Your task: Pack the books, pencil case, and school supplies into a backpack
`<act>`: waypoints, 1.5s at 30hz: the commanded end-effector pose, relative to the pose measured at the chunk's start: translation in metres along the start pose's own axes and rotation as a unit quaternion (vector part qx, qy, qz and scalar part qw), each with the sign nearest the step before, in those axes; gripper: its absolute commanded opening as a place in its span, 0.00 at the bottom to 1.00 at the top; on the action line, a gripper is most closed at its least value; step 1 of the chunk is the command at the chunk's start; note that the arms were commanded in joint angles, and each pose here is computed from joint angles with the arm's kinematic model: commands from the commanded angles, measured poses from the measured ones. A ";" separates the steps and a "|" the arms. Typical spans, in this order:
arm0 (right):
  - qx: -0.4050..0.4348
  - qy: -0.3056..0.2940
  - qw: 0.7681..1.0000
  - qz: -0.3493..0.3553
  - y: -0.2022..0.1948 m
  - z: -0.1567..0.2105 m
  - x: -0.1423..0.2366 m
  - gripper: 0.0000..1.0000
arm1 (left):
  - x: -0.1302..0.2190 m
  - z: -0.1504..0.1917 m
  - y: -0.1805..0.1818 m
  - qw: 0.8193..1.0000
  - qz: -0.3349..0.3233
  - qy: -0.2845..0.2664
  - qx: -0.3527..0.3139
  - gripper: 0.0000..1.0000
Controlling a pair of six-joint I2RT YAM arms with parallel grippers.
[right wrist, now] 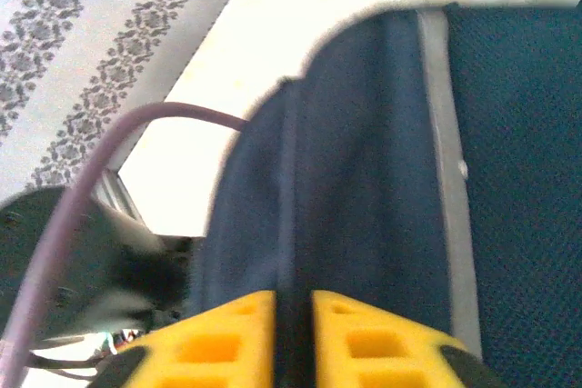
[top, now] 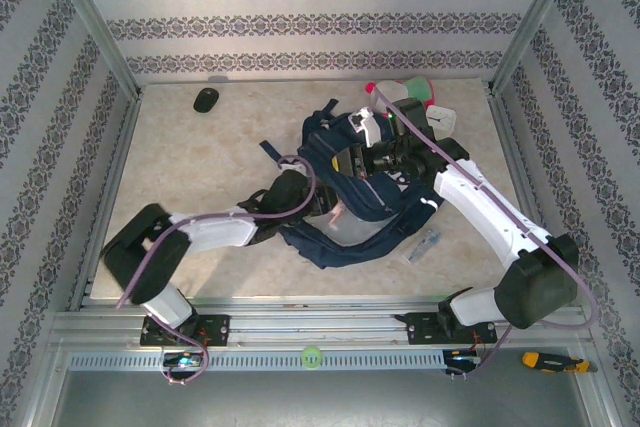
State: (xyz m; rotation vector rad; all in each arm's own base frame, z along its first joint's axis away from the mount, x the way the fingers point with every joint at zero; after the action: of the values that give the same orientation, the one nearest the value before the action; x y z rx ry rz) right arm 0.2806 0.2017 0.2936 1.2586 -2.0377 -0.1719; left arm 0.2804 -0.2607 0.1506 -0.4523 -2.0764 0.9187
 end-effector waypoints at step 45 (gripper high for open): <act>-0.245 0.035 0.959 0.134 -0.106 0.117 -0.011 0.55 | 0.051 0.039 0.086 0.984 -0.170 0.044 0.030 0.25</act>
State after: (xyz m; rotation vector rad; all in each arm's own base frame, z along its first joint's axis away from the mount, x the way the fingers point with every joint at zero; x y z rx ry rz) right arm 0.2577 0.1002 0.1259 0.4417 -1.8231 -0.4969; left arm 0.2446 -0.1788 0.1026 -0.0258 -2.0506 0.7268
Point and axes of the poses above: each hand's point on the last joint's axis, 136 mm out from that joint toward the fingers, its own x axis back along the fingers, its own y axis along the line the jaws close on, z = x × y, the point moved 7 cm from there along x, back along the fingers, and after that the axes turned 11 degrees about x, right-handed, at the moved point
